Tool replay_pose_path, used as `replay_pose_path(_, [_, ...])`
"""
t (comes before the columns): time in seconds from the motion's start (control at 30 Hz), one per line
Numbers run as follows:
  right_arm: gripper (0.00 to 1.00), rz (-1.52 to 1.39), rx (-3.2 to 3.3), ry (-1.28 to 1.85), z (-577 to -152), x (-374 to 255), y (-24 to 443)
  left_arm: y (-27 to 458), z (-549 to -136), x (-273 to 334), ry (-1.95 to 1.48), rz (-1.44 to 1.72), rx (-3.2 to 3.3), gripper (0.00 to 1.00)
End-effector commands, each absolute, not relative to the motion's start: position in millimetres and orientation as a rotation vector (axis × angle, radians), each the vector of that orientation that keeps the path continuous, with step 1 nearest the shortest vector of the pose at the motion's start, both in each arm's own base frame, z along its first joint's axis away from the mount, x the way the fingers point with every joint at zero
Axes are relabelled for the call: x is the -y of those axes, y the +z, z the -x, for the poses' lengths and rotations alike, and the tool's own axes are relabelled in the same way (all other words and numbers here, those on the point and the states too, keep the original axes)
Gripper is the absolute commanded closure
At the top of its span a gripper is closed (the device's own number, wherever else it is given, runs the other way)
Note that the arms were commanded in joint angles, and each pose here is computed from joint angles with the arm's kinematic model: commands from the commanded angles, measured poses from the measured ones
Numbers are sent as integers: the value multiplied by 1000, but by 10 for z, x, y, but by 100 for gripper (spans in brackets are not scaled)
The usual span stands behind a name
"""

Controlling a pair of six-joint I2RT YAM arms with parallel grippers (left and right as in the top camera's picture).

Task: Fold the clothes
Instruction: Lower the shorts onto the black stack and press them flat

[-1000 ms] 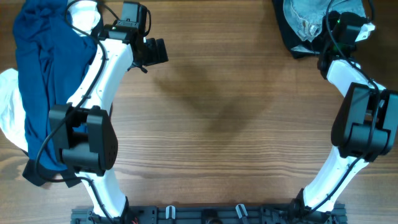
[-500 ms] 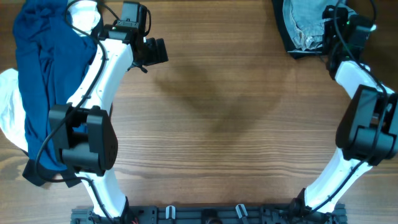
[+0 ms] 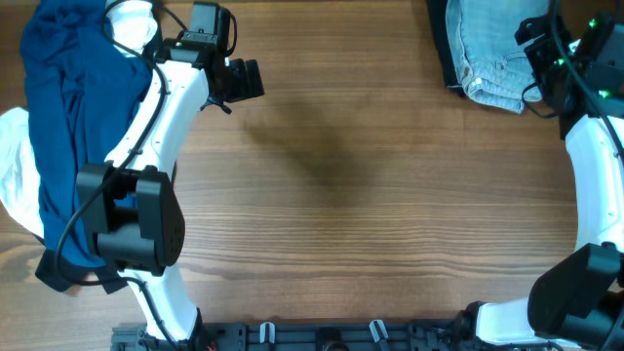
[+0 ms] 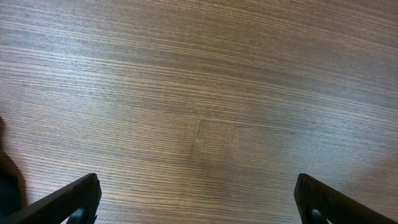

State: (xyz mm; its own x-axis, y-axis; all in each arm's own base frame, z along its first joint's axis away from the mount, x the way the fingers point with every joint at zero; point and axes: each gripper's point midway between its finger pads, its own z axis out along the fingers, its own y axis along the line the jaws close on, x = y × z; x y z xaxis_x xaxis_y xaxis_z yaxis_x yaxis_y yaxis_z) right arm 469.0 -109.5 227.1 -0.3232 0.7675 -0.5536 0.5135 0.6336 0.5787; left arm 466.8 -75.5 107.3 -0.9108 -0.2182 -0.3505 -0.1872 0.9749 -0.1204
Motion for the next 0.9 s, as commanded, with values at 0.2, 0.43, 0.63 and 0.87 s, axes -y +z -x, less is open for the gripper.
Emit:
replay_pose_path(0.2, [0,-394,-1962,111,-5161,1151,2512,1249,-4723,749,-137,273,-2709,0])
replay_pose_path(0.43, [0,-236,-1920,76,-5709,1217,1890,1260,-4747,753,-140,272,-2698,0])
replay_pose_path(0.63, [0,-160,-2043,37,-5862,1202,900,1269,-4765,756,-143,271,-2690,0])
replay_pose_path(0.87, [0,-151,-2254,20,-5698,1145,-308,1277,-4780,759,-145,271,-2683,0])
